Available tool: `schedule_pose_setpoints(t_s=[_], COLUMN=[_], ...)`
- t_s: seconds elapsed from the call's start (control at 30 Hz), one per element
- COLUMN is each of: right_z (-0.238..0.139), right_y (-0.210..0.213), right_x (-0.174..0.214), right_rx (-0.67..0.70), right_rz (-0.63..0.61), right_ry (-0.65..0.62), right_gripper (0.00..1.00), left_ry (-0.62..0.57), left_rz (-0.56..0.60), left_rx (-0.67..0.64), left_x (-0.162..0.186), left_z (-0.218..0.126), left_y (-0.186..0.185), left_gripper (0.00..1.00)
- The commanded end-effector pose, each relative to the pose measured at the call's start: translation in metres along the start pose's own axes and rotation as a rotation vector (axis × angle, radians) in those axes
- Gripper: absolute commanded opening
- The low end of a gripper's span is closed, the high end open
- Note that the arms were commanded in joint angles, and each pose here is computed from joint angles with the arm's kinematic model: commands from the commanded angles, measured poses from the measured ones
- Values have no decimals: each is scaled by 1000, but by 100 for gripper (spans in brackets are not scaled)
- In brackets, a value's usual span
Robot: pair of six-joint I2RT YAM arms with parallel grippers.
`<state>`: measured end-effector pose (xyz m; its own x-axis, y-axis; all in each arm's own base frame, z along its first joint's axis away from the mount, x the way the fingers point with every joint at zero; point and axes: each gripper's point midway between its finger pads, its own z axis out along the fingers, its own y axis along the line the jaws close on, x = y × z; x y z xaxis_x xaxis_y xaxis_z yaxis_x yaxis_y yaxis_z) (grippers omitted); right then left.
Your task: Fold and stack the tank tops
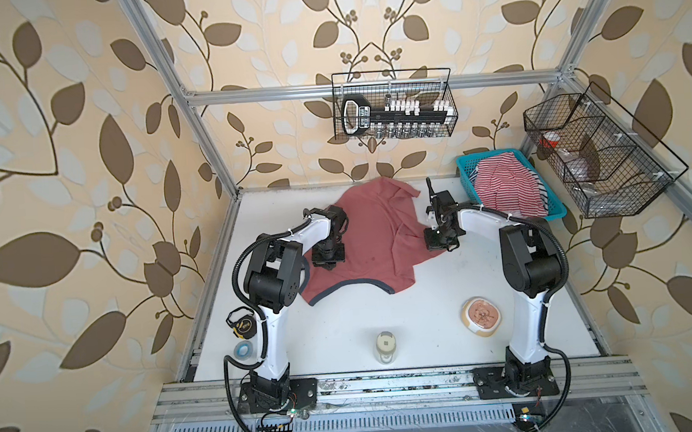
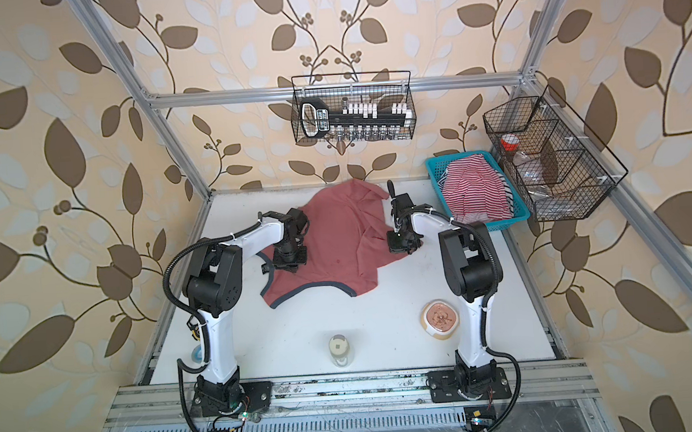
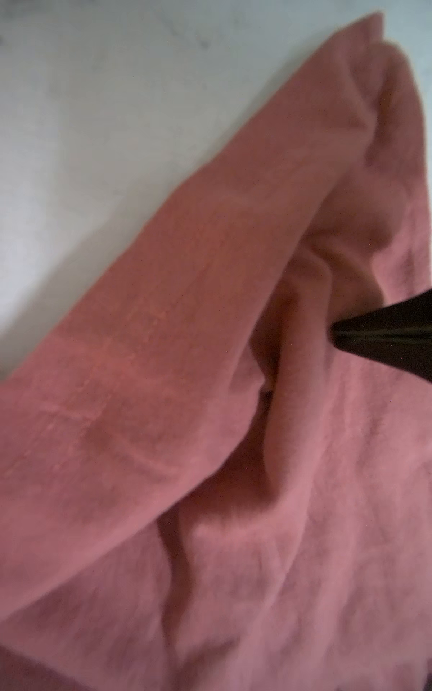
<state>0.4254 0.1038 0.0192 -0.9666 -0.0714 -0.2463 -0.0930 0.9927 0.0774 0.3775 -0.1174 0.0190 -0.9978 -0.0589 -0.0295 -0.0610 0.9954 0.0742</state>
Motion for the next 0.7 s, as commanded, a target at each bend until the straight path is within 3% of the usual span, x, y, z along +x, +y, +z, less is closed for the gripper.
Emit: schedule_pose_setpoints(t_s=[0.0,0.33,0.53,0.67], right_z=[2,-8,-21,-19], right_y=[-25,-33,-32,-22], right_x=[29,87,105,119], right_rx=[152,185,213,173], right_rz=[-48,-30,-31,-18], right_ry=[101,191,208,225], right_gripper=[0,0,0,0], left_ry=[53,31,-36,-31], left_rz=[-10,-74,-68,-57], left_rx=[-202,-345,-336,-349], left_x=[-1,-51,-100,-110], left_z=[21,9,-2,-9], left_y=[45,109,119,126], left_gripper=[0,0,0,0])
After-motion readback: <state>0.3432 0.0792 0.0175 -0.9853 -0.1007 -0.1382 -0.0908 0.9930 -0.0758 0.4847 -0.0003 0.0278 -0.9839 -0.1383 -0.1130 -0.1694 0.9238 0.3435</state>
